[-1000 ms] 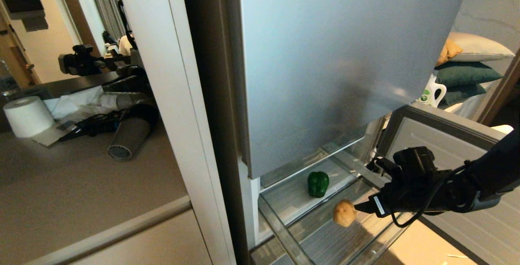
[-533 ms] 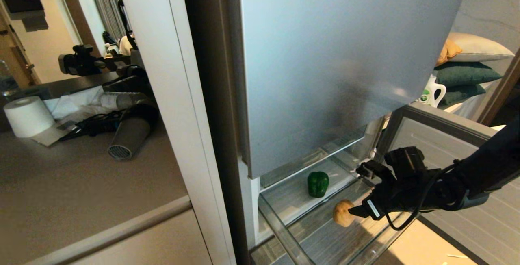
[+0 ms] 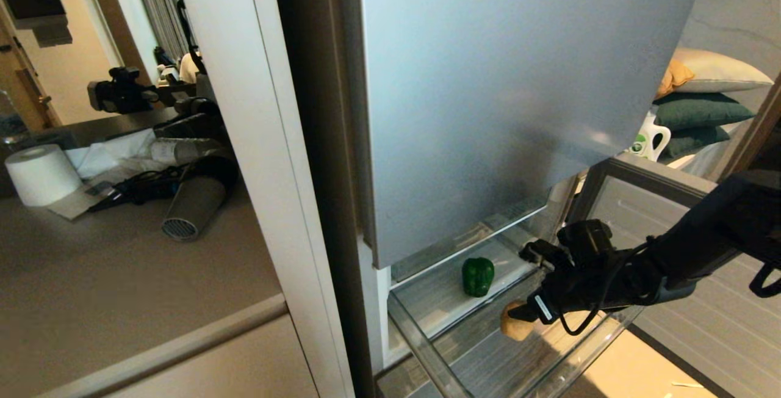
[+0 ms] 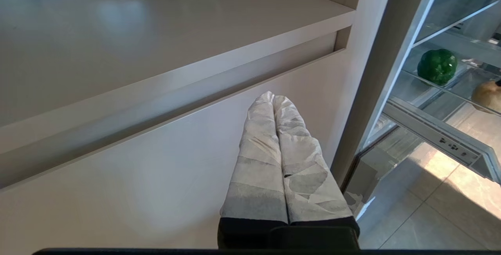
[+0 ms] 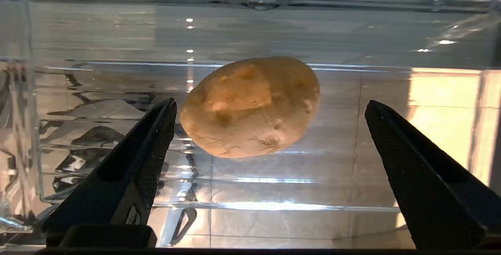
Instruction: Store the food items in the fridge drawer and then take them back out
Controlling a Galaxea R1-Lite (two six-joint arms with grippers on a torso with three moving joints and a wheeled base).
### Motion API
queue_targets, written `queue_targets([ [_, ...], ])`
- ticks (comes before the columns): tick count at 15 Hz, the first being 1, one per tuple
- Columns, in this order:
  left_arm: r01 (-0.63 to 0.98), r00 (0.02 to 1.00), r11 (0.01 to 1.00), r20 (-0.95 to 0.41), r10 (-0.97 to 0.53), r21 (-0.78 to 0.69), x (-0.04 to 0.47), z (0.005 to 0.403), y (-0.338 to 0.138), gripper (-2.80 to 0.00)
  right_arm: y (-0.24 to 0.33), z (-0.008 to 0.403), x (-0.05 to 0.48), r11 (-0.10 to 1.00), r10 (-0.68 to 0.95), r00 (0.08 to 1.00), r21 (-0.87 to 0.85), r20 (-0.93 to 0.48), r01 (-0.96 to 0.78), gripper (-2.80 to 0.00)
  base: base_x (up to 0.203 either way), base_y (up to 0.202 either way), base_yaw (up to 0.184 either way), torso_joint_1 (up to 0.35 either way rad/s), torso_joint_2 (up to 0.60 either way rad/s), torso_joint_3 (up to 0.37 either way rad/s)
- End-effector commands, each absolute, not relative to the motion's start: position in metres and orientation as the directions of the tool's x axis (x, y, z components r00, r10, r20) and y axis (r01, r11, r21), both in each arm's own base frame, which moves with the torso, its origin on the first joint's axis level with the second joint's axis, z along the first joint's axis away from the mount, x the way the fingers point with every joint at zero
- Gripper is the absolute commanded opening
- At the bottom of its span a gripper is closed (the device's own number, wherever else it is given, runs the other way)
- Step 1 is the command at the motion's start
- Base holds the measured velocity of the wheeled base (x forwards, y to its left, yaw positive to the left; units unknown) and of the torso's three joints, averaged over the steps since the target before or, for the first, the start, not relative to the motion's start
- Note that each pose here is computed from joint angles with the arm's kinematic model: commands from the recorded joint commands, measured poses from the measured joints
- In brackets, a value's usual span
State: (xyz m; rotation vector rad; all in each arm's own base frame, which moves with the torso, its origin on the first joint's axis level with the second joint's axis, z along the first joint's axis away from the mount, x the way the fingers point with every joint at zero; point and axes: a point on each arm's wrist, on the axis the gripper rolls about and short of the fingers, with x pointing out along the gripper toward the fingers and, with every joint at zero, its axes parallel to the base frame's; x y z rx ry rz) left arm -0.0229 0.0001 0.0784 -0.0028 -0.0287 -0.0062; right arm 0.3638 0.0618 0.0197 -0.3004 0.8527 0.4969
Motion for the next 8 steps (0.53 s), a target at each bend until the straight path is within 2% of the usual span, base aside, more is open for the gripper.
queue_targets([
  [1, 0.006, 1.0, 1.0, 0.018, -0.006, -0.003, -0.022, 0.075, 0.0, -2.8, 0.063, 0.01, 0.365, 0.843, 0.296, 0.537, -0.048, -0.79, -0.536, 0.0, 0.0, 0.0, 0.0, 0.0, 0.0, 0.0],
  [8, 0.006, 1.0, 1.0, 0.018, -0.006, -0.003, -0.022, 0.075, 0.0, -2.8, 0.063, -0.003, 0.368, 0.841, 0.297, 0.517, -0.036, -0.803, -0.539, 0.0, 0.0, 0.0, 0.0, 0.0, 0.0, 0.0],
])
